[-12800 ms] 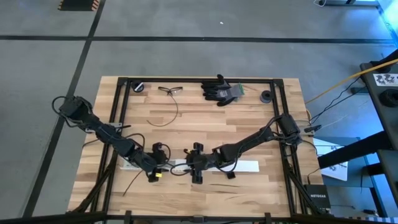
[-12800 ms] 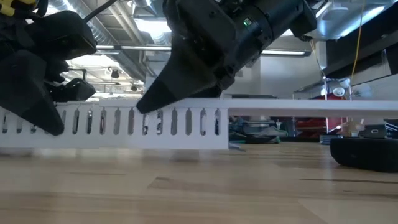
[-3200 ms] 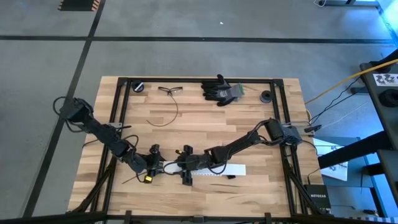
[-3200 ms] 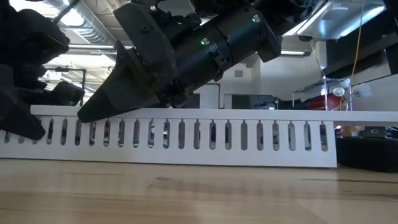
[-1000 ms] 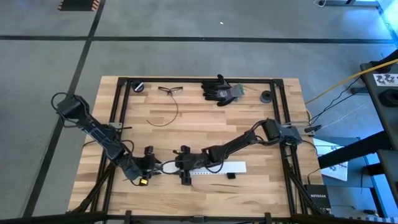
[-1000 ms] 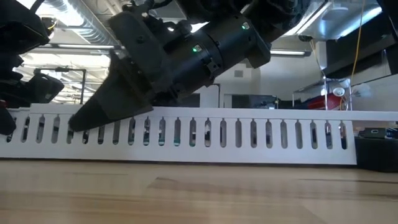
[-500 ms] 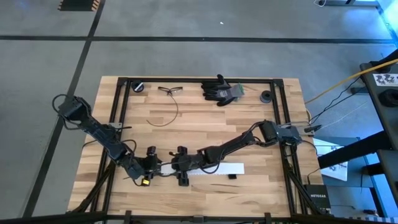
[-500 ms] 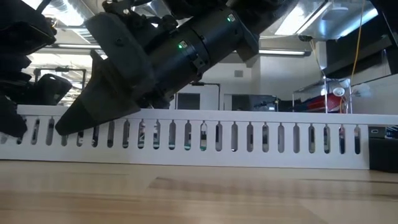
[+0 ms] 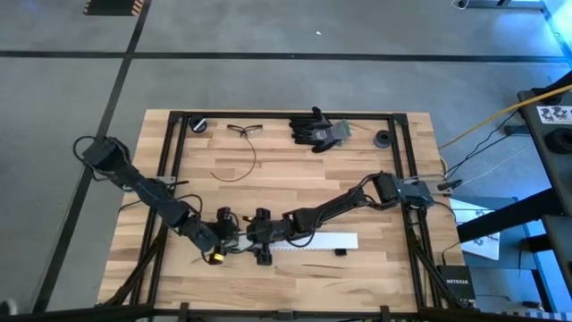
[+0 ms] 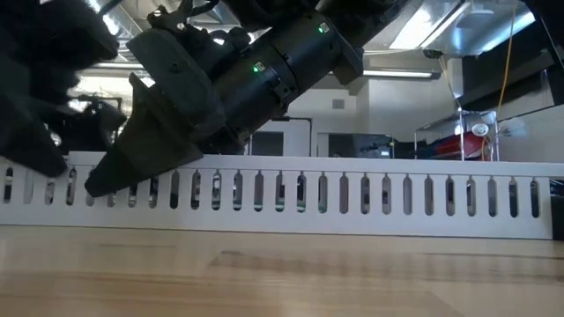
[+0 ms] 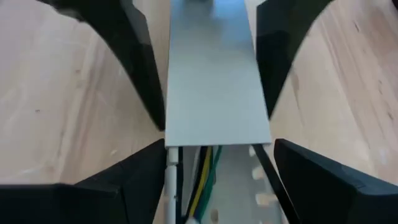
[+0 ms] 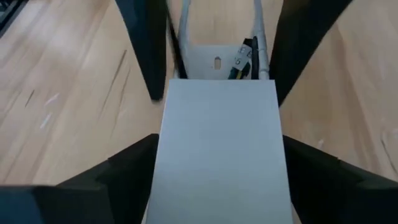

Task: Ziptie cables
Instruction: Close the white cable duct lid

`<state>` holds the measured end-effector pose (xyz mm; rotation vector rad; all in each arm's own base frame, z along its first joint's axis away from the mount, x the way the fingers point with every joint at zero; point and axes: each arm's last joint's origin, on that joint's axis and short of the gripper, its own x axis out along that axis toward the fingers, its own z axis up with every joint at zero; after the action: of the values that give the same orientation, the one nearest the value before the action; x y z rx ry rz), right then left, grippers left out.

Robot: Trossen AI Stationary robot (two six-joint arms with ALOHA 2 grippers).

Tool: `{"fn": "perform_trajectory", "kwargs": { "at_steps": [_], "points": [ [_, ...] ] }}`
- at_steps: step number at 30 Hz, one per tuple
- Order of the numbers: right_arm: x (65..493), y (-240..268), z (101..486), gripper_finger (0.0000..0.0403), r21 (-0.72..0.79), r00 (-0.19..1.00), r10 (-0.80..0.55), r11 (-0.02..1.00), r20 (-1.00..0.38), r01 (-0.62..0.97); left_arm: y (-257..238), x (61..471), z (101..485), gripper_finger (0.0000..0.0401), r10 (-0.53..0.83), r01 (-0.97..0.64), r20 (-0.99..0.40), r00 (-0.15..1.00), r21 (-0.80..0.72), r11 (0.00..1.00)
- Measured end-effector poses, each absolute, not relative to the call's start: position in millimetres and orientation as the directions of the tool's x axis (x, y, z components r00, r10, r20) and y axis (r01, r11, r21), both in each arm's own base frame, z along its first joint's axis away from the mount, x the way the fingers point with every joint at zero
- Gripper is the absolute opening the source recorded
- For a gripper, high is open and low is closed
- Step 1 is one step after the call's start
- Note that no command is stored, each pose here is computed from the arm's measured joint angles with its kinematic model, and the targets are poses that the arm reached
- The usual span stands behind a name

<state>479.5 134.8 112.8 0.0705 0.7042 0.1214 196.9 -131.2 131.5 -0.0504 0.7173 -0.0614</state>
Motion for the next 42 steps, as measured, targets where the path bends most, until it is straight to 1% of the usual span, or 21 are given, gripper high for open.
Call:
{"fn": "perform_trajectory", "kwargs": {
  "at_steps": [5,8,13,16,20,22,26,31,34,37,42],
  "points": [
    [474,134,119,0.0296,0.094,0.721,0.127,0.992,-0.681,-0.086,-134,190,155,0.0276,-0.046,0.024,-0.735,0.677,-0.041,0.999],
    [472,133,125,0.0296,0.087,0.720,0.122,0.992,-0.683,-0.087,-139,181,161,0.0276,-0.040,0.020,-0.726,0.687,-0.037,0.999],
    [472,133,129,0.0296,0.068,0.729,0.111,0.994,-0.675,-0.089,-143,167,147,0.0276,0.016,-0.018,-0.687,0.726,0.003,1.000],
    [472,133,129,0.0296,0.066,0.727,0.110,0.994,-0.677,-0.089,-140,162,136,0.0276,0.023,-0.037,-0.666,0.746,-0.008,0.999],
    [472,133,129,0.0296,0.067,0.730,0.111,0.994,-0.674,-0.090,-138,160,126,0.0276,0.013,-0.023,-0.634,0.773,-0.009,1.000],
    [472,133,129,0.0296,0.068,0.732,0.112,0.994,-0.672,-0.089,-137,161,125,0.0269,0.007,-0.017,-0.619,0.786,-0.011,1.000],
    [472,133,129,0.0296,0.067,0.729,0.112,0.994,-0.675,-0.090,-136,161,122,0.0236,0.006,-0.016,-0.612,0.791,-0.011,1.000],
    [465,131,146,0.0296,0.063,0.710,0.107,0.994,-0.696,-0.088,-136,161,123,0.0207,0.006,-0.013,-0.609,0.793,-0.007,1.000],
    [461,130,153,0.0296,0.062,0.694,0.101,0.995,-0.713,-0.081,-136,161,123,0.0200,0.004,-0.012,-0.607,0.794,-0.008,1.000],
    [459,131,148,0.0296,0.068,0.667,0.097,0.995,-0.739,-0.069,-136,161,123,0.0199,0.004,-0.008,-0.607,0.794,-0.005,1.000],
    [458,133,142,0.0294,0.070,0.659,0.095,0.995,-0.746,-0.064,-136,161,123,0.0199,0.002,-0.008,-0.607,0.795,-0.006,1.000]
  ]
}}
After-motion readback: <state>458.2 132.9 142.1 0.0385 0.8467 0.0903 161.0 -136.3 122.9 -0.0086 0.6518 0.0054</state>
